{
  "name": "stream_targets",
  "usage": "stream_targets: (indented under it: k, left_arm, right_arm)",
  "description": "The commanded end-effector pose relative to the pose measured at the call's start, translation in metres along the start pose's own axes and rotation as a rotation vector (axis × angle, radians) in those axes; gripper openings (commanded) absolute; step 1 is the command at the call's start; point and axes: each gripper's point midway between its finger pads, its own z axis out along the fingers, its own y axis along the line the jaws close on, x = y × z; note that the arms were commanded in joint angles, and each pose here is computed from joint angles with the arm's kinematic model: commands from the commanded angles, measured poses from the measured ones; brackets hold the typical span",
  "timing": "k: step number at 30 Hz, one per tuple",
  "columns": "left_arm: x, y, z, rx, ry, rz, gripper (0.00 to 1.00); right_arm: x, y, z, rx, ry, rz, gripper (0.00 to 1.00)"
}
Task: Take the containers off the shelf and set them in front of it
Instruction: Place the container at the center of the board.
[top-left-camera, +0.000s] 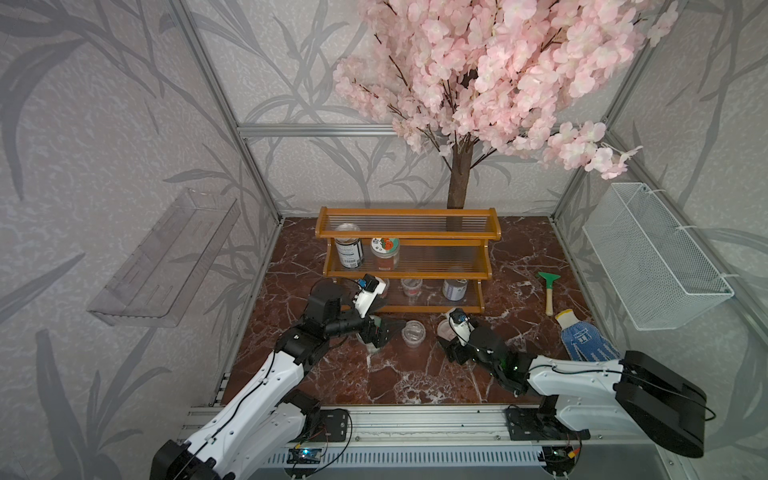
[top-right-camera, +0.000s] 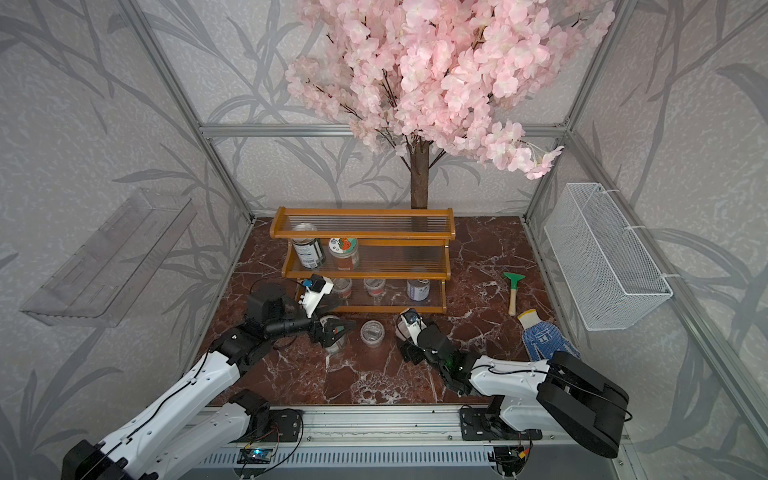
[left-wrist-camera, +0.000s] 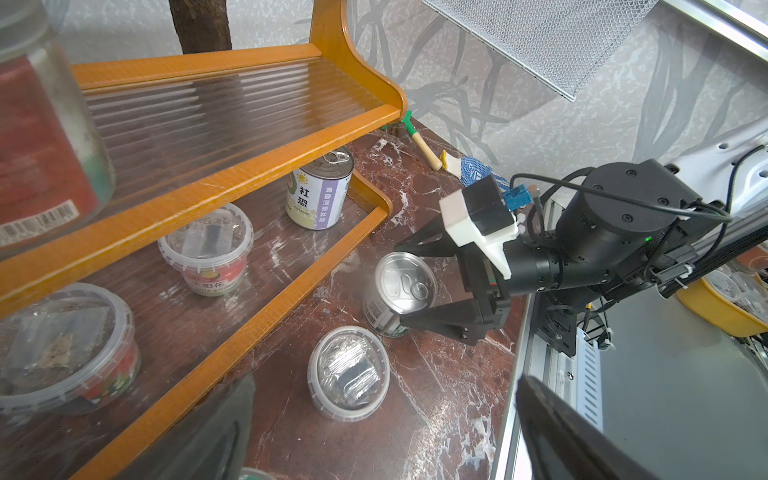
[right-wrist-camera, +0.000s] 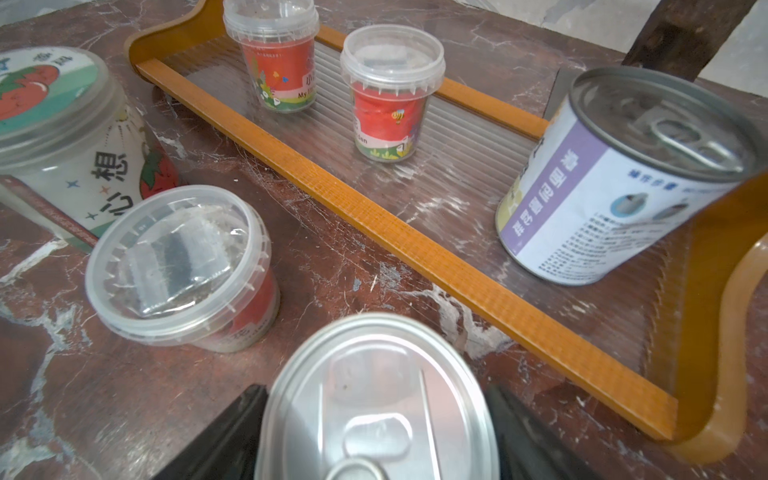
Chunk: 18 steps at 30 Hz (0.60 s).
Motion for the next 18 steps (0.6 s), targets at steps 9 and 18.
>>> stream_targets:
  k: [9,18]
  left_arm:
    - [-0.015,-0.002,-0.005,-0.02,-0.014,0.029,1.0]
    - [-0.026,0.001,-0.011,-0.06,-0.048,0.029,1.0]
  right_arm:
    - [-0.021,-0.004,-0.012,0.022,-0.045,-0.018,0.94]
    - [-0.073,-0.02,-0.047,0.079,-0.165,-0.031,0.98]
